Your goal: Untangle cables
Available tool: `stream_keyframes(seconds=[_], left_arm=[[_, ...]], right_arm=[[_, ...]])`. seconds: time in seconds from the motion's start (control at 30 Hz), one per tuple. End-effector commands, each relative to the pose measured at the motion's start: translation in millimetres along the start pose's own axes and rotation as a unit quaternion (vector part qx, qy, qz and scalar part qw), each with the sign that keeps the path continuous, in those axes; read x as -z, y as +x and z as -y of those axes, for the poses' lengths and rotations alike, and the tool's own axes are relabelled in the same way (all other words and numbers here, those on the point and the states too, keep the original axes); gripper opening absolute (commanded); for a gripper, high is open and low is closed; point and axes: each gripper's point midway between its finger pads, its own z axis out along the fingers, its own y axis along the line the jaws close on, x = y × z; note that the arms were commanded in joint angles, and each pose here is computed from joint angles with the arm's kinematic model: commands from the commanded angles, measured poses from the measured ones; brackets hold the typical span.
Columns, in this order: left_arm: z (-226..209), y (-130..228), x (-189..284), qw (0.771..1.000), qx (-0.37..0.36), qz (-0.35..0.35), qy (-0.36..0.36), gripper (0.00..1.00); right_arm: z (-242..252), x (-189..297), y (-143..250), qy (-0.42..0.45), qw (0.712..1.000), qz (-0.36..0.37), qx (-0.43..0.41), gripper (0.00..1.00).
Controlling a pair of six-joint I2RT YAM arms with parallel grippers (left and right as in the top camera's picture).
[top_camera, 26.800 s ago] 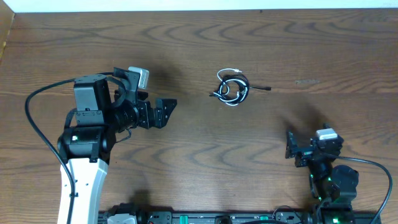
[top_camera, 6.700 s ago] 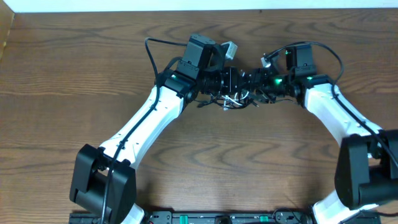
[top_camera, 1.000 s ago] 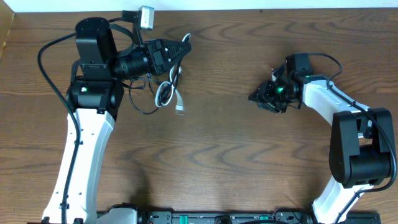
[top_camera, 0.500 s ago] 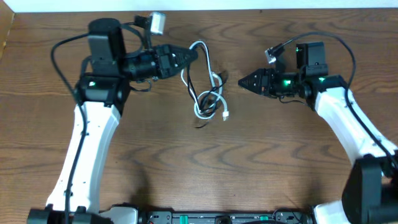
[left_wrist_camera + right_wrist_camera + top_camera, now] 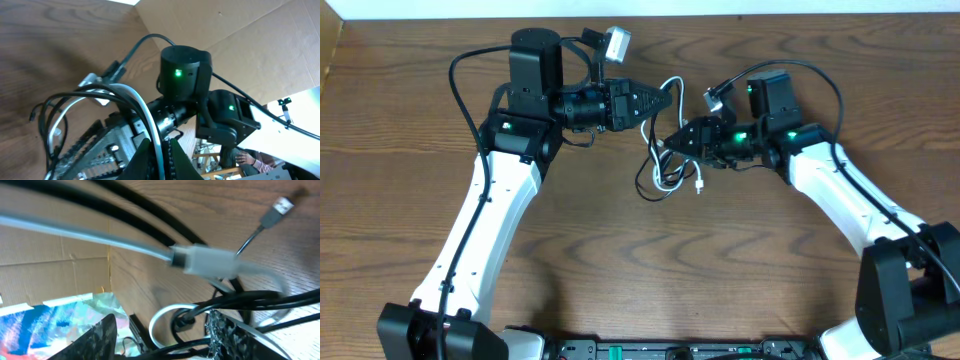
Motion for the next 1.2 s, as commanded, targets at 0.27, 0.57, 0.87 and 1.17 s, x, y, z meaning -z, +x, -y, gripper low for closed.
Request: stream_keyframes(seconds=[0.27,0.57,0.87,1.17], left_arm=[[10,-5,3,1.000,-0.018,0.003,0.009,0.08],[10,-5,3,1.000,-0.018,0.004,0.009,0.07],[10,-5,3,0.999,-0.033,0.004,0.009,0.07],[11,-4,3,1.000,-0.027,0.001,0.012,0.07]], right_arm=[[-3,-43,-1,-0.008,0.999,-0.001,-0.037,0.53],[-3,-44,0,-0.007,0.999,-0.002,-0.044,0.52],[-14,-43,15,-0.040,0.998,-0.045,-0.026,0.52],[47,-58,-15,0.122,0.990,0.072,-0.022,0.49]])
